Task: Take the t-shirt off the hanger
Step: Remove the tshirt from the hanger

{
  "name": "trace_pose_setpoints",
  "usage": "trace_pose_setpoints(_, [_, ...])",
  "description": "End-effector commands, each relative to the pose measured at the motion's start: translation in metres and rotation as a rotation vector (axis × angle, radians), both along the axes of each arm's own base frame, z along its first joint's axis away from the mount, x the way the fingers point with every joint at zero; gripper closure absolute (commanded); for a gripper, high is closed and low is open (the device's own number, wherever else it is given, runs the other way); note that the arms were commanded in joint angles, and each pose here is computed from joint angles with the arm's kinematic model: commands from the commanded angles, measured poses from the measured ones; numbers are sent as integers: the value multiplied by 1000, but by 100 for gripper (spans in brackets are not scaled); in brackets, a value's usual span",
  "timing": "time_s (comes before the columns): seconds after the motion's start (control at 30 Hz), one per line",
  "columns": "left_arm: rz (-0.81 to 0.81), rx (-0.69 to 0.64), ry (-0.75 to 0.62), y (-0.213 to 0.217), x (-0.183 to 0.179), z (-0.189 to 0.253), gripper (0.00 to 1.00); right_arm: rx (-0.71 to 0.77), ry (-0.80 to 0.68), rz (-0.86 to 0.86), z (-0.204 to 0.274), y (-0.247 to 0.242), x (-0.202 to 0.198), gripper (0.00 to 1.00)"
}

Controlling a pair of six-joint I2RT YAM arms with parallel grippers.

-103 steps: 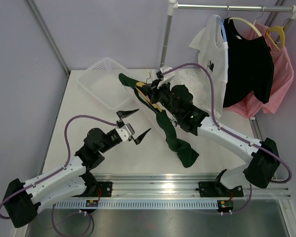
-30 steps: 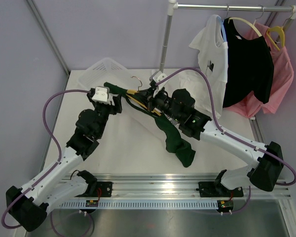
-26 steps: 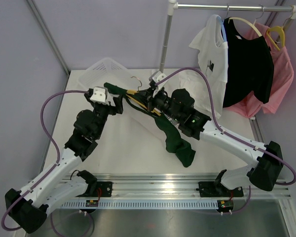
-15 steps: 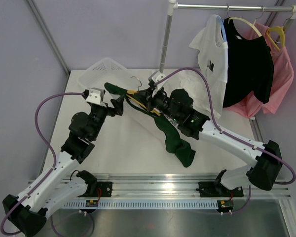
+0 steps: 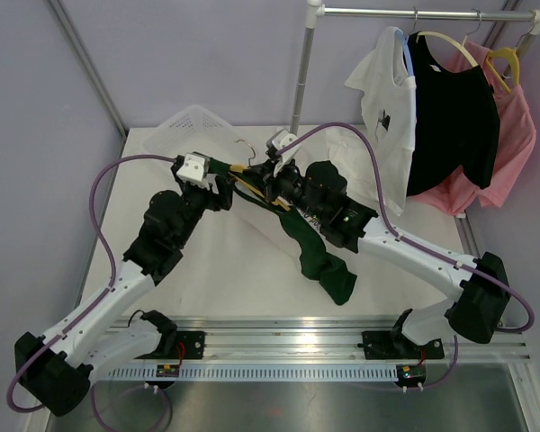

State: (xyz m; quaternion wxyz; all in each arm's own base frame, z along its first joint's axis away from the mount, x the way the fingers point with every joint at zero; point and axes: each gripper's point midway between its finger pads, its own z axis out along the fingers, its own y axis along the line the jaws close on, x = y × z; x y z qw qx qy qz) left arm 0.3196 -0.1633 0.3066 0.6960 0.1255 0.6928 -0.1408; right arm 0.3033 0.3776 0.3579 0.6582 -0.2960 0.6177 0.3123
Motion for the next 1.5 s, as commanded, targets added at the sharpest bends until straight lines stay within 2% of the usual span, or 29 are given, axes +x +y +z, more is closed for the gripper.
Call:
trace_pose_setpoints(0.0, [33,-38,-79,5,6,31,30,129,-108,14,60,1,-7,100])
trace_pose_setpoints(0.1, [42,-35,-74,5,9,29,41,129,-106,15,60,1,-8,100])
trace_pose_setpoints(0.13, [56,-40,-80,7,10,31,51,129,-106,15,60,1,-8,100])
trace_pose_setpoints(0.23, [60,-15,-97,9,11,31,69,124,-104,14,58,1,-8,100])
trace_pose_setpoints(0.27, [62,-9,-96,9,12,30,81,125,-107,14,59,0,-8,100])
trace_pose_setpoints(0.33, [57,3,-99,8,12,30,91,125,-107,14,59,1,-8,100])
trace_pose_setpoints(0.37, [56,14,-105,8,12,30,100,126,-108,14,60,0,-8,100])
trace_pose_setpoints(0.87, [-40,0,-166,1,-8,39,100,66,-81,74,46,23,-4,100])
trace_pose_setpoints(1.2, [-140,-63,-219,-2,-40,60,100,9,-63,41,31,34,13,100])
trace_pose_setpoints(1.33, [-47,-86,-226,16,-39,72,100,-11,-73,71,28,37,8,100])
trace_pose_setpoints(1.47, [-30,-85,-204,19,-39,77,100,-37,-90,102,25,41,2,100])
